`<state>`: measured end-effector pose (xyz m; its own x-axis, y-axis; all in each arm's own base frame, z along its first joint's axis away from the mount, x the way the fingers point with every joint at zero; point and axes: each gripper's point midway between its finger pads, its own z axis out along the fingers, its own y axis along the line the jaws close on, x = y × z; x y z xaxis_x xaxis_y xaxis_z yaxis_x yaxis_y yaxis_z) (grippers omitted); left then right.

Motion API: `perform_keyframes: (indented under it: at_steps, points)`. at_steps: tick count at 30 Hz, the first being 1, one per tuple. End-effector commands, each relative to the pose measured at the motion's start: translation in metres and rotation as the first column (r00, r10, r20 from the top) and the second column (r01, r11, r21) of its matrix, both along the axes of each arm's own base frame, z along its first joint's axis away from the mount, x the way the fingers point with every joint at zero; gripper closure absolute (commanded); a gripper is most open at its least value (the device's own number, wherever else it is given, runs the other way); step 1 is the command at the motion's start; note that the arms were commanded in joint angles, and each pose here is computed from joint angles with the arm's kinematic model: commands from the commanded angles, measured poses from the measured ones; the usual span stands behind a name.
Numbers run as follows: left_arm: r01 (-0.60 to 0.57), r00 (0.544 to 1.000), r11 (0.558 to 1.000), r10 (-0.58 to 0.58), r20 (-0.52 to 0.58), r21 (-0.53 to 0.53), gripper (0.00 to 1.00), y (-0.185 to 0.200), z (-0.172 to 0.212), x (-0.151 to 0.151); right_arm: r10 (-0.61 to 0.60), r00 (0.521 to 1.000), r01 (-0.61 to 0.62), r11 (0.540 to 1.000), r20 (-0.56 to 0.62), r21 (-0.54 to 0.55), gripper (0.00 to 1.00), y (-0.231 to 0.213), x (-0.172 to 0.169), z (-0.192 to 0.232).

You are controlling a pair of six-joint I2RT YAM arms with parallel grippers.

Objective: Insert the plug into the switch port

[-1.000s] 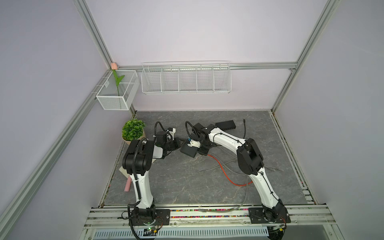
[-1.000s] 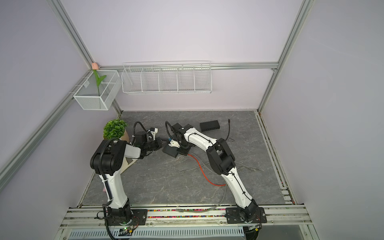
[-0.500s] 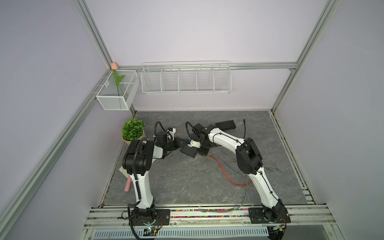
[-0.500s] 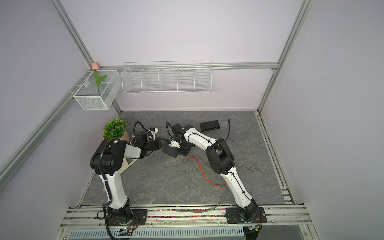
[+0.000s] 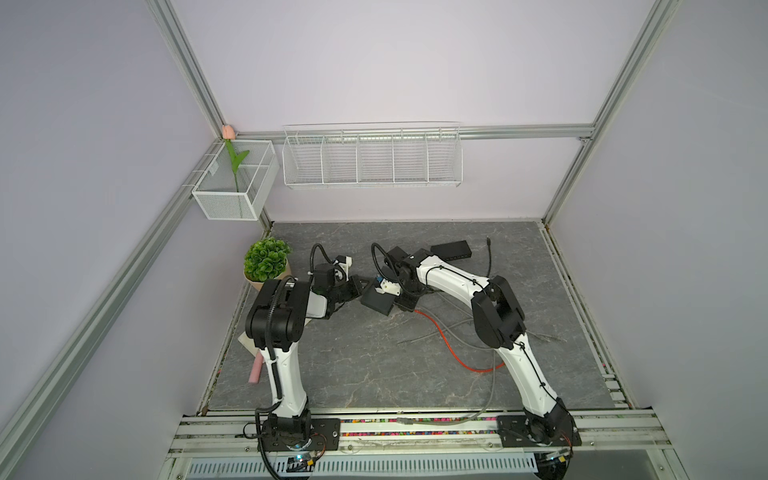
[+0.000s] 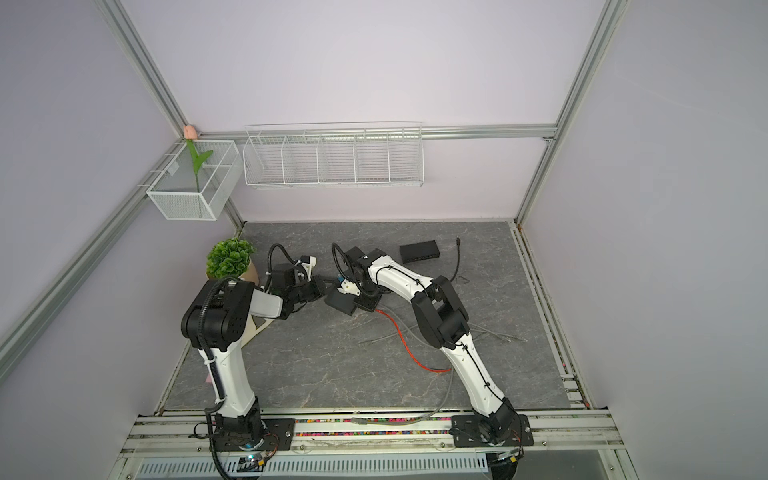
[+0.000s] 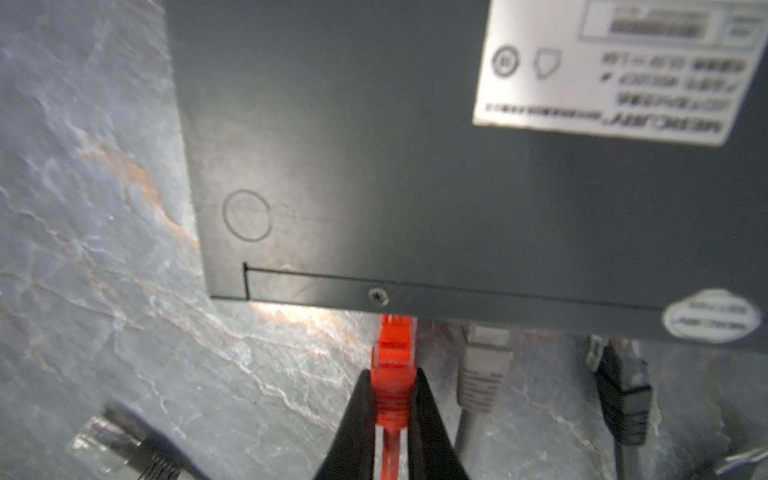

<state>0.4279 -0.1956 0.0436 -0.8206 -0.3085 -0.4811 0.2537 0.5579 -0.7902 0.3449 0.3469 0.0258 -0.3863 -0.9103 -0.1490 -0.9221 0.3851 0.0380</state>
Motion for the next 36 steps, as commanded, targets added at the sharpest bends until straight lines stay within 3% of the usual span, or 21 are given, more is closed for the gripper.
perform_keyframes:
  at_steps: [1, 21, 36]
  points:
    - [0.068, 0.998, 0.997, -0.069, -0.012, -0.021, 0.87, -0.016, 0.003, -0.019, -0.001, 0.998, -0.008, 0.993, 0.07, 0.115, 0.93, 0.031, 0.018, 0.008]
    - [0.048, 0.999, 0.999, -0.048, -0.012, -0.024, 0.88, -0.017, 0.004, -0.021, 0.001, 0.997, -0.018, 0.98, 0.082, 0.199, 0.93, 0.048, 0.014, 0.014]
    - [0.052, 0.999, 0.998, -0.052, -0.007, -0.02, 0.88, -0.018, 0.005, -0.022, 0.011, 0.989, -0.036, 0.985, 0.146, 0.167, 0.93, 0.04, 0.024, 0.025]
